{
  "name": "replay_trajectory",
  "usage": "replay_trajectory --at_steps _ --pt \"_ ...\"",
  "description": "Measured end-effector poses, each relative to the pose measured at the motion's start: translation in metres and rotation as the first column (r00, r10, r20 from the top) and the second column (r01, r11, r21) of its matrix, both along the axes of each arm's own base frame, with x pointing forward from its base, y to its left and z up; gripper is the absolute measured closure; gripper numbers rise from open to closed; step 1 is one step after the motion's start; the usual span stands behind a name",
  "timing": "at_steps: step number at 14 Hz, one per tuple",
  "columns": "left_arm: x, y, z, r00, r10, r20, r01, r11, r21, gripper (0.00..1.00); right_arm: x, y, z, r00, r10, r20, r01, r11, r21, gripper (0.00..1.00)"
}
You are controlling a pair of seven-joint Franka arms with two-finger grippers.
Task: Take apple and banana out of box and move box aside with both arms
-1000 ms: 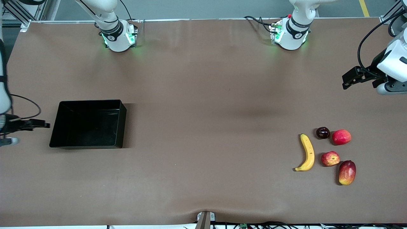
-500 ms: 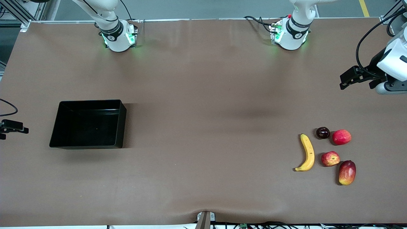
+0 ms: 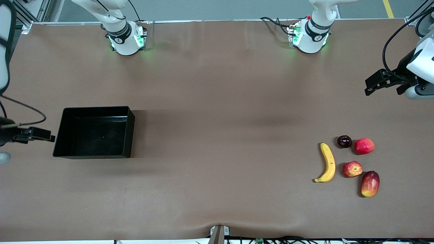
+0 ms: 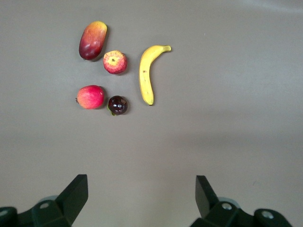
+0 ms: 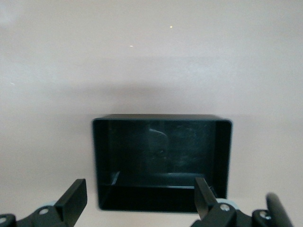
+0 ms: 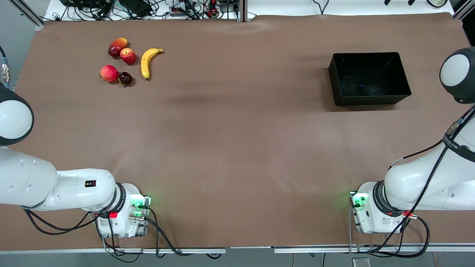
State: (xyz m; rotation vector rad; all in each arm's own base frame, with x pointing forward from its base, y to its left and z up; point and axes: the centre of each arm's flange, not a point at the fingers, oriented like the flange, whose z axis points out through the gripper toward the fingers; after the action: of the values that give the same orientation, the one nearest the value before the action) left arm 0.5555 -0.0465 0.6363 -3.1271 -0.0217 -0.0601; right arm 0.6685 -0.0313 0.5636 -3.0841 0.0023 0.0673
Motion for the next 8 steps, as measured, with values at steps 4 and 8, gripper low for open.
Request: replay_trajectory --at_steps 4,8 --pt "-0.004 0.0 0.006 1.0 0.001 0.0 -0.001 1.0 0.002 0.0 -0.052 0.018 0.061 0.999 -0.041 -0.005 0.04 0.999 -0.021 0.0" --pt "-0.011 -0.001 0.017 1.0 0.0 0.016 0.0 1.0 0.003 0.0 -0.113 0.01 0.079 0.998 -0.066 -0.023 0.066 0.997 -0.04 0.0"
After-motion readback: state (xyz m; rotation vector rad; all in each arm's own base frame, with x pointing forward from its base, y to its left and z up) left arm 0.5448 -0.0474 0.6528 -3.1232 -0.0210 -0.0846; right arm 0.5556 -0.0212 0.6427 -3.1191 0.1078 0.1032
